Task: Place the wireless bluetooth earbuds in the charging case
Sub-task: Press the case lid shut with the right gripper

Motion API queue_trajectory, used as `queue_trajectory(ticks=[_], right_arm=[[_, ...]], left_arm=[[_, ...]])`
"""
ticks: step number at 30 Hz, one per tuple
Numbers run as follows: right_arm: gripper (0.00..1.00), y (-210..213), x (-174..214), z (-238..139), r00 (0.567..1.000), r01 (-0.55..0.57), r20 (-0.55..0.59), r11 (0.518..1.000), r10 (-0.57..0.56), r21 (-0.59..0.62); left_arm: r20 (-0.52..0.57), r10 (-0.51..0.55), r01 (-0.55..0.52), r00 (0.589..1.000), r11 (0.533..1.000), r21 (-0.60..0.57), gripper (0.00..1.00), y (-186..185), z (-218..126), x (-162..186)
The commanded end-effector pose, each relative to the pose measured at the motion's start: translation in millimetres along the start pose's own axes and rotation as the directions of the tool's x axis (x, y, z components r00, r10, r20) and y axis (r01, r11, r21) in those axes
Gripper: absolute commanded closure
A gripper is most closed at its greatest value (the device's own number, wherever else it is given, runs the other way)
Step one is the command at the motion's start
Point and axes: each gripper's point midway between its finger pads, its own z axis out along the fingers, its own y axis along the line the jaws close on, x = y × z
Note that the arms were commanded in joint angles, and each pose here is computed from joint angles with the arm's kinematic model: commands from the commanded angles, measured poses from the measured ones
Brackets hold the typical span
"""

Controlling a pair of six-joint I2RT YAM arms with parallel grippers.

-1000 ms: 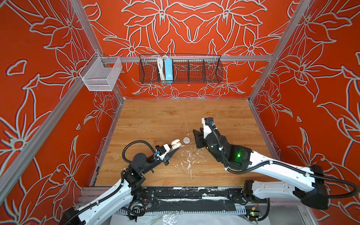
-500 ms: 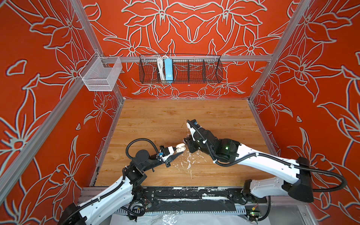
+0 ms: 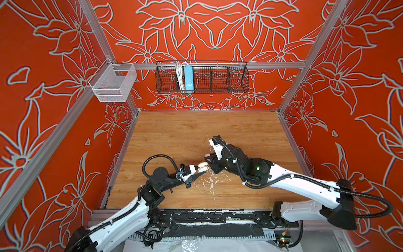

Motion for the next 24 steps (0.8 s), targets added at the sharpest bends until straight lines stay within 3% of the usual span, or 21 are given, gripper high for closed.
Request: queue_trajectory(ticks=[1, 8, 18, 24], right_arm=[[0.62, 10.4, -4.6, -2.1, 1.0, 0.003, 0.029, 0.998, -0.001, -0.064], [0.62, 15.2, -2.3, -0.7, 1.0, 0.007, 0.026, 0.996, -0.004, -0.094], [0.63, 31.7, 0.2, -16.9, 0.997, 0.038, 0.076, 0.973, -0.021, -0.227], [0.63, 28.8, 4.2, -18.8, 0.997, 0.036, 0.075, 0.974, -0.02, -0.224]], left_arm=[[0.039, 0.038, -0.039, 0.999, 0.999, 0.014, 1.0, -0.5, 1.5, -16.6], [0.035, 0.037, -0.037, 0.999, 0.999, 0.01, 1.0, 0.0, 1.4, -15.6], [0.022, 0.032, -0.031, 0.999, 0.999, -0.014, 1.0, 4.1, 1.8, -12.4], [0.016, 0.026, -0.026, 1.0, 0.999, -0.034, 1.0, 7.5, 1.4, -11.3]])
